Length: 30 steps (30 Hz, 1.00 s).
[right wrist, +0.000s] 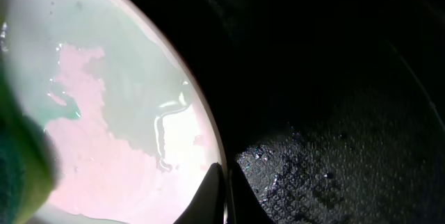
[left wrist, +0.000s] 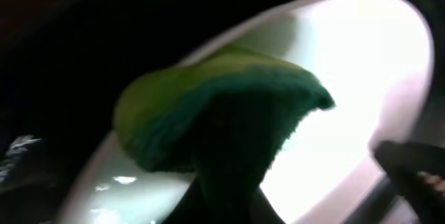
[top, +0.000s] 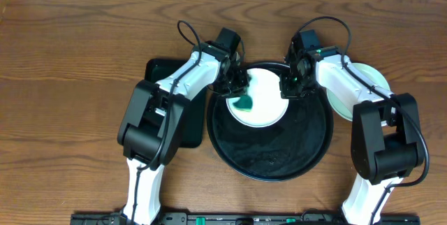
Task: Clean dirty plates on tray and stack at the side
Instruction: 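Scrub the sponge in circles over the white plate while right gripper holds rim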
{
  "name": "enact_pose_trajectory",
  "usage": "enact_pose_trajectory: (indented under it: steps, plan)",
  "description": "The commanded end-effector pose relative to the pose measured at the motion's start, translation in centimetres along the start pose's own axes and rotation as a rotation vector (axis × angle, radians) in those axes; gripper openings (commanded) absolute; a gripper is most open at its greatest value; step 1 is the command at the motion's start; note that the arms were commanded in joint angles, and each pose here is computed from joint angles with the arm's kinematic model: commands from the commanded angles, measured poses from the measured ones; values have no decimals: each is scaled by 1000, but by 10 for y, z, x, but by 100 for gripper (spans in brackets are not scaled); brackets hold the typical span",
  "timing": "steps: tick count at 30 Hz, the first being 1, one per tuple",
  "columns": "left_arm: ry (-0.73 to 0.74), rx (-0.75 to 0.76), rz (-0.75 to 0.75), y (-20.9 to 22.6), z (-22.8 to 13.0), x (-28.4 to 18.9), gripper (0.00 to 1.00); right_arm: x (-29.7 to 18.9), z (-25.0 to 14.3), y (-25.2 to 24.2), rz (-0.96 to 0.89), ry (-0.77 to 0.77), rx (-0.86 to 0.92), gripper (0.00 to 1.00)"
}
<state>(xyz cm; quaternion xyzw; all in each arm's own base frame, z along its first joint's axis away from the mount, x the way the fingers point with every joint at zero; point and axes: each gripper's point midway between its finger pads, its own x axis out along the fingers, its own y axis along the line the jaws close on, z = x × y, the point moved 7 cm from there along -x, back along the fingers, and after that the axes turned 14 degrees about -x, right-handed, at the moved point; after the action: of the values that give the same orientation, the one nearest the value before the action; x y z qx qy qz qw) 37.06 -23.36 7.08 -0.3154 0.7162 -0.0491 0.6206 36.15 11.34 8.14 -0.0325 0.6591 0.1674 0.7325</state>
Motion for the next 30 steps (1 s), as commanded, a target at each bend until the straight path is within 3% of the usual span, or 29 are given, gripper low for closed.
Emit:
enact_pose_trajectory:
  steps: [1,9,16,20,26,30]
  plan:
    - [183,-45,-66,0,-19,34,7,1,1,5,23,-5,-15,1]
    - [174,7,-169,-32,-20,9,7,1,1,5,23,-5,-15,1]
    - [26,82,-191,-54,-28,-41,7,1,1,5,23,-5,-15,1]
    - [-103,123,-95,-51,-31,-57,7,1,1,5,23,-5,-15,1]
    - [-334,141,223,-20,-25,-47,7,1,1,5,23,-5,-15,1]
    - [-363,149,288,-11,-23,-33,7,1,1,5,23,-5,-15,1]
